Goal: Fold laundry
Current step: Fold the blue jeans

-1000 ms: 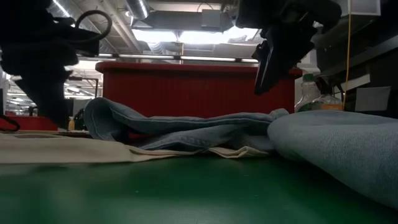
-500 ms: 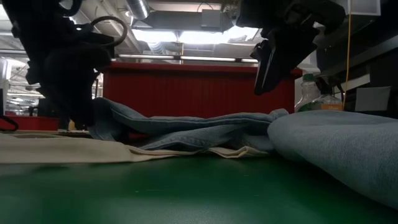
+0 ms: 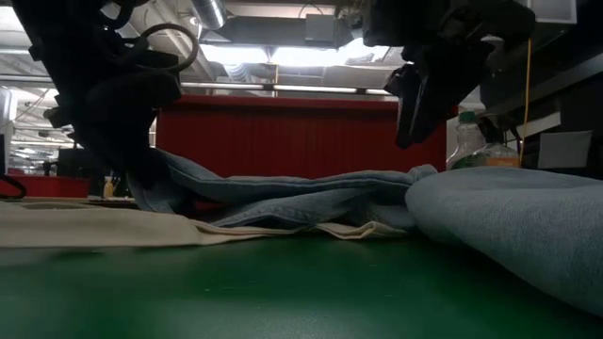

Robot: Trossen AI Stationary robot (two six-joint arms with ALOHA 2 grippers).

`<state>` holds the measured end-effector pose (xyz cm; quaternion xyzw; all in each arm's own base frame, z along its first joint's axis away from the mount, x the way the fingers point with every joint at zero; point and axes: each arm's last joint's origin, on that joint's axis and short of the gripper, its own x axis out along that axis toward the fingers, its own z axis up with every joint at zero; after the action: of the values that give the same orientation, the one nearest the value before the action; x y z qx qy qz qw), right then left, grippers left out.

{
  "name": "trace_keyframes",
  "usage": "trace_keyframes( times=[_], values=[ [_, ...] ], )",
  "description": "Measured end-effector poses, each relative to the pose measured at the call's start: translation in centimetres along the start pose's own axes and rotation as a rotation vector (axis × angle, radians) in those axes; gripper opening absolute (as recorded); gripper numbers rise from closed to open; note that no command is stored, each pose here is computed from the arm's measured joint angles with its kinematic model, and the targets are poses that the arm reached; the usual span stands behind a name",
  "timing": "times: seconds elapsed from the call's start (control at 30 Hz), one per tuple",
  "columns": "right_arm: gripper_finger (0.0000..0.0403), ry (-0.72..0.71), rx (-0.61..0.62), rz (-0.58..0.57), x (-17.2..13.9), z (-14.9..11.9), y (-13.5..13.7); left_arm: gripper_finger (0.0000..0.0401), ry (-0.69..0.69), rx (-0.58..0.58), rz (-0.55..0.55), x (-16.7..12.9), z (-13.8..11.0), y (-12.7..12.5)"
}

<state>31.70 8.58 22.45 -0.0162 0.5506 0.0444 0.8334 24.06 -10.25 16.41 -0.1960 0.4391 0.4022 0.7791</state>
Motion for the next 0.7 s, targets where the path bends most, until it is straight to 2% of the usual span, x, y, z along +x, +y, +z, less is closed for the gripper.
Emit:
trace_keyframes(
  times=[0.13, 0.37, 0.57, 0.7],
  values=[
    [0.017, -0.002, -0.033, 0.038, 0.0, 0.0, 0.4, 0.0077, 0.0, 0.0, 0.0, 0.0, 0.0, 0.0],
    [0.017, 0.006, -0.09, 0.025, 0.9, -0.1, 1.5, 0.0009, 0.007, 0.02, 0.03, 0.0, -0.1, 0.3],
    [0.017, 0.026, -0.117, -0.112, 2.6, -0.3, 2.0, 0.001, 0.03, 0.062, 0.092, 0.0, -0.2, 1.0],
    [0.017, 0.054, -0.102, -0.14, 3.6, -0.4, 1.8, 0.0005, 0.1, 0.116, 0.176, -0.2, -0.5, 2.0]
  ],
)
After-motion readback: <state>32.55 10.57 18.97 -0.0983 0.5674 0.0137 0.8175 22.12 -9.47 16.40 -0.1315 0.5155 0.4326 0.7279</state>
